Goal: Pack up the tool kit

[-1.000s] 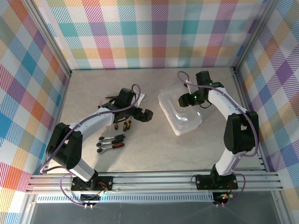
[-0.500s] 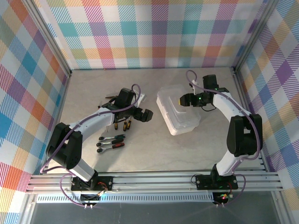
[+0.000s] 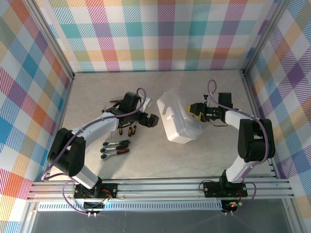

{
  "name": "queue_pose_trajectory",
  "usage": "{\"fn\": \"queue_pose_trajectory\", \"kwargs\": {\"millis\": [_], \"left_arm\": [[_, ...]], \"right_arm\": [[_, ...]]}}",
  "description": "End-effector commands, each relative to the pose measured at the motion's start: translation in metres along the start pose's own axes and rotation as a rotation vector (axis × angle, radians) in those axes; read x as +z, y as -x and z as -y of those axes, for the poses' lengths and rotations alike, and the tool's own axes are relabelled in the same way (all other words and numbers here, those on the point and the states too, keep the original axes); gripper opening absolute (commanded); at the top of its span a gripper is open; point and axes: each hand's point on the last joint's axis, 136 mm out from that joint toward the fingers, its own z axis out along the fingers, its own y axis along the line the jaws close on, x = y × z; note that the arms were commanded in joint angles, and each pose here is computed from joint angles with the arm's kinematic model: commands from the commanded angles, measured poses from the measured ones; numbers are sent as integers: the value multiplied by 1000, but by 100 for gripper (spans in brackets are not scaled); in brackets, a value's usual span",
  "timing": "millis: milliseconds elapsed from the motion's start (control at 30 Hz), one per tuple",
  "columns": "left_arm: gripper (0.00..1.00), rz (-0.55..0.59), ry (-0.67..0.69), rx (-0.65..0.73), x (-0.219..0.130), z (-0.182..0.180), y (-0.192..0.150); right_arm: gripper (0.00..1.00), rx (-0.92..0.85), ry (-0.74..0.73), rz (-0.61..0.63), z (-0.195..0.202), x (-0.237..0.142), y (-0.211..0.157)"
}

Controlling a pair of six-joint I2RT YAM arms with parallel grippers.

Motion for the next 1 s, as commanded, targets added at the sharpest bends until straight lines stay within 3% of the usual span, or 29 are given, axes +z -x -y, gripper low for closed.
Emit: {"fn": "queue_pose_trajectory", "kwargs": {"millis": [0, 133, 400, 967], "left_arm": [[100, 29, -14, 31, -8, 9, 6], [100, 30, -16, 29, -8, 9, 6], [100, 23, -21, 26, -5, 10, 5], [100, 17, -25, 16, -6, 11, 4]], "right_arm": [[37, -36, 81, 23, -3, 6, 8], [48, -7, 82, 34, 8, 6, 8], [50, 34, 65, 40, 26, 8, 7], [67, 14, -22, 29, 34, 4, 3]]}}
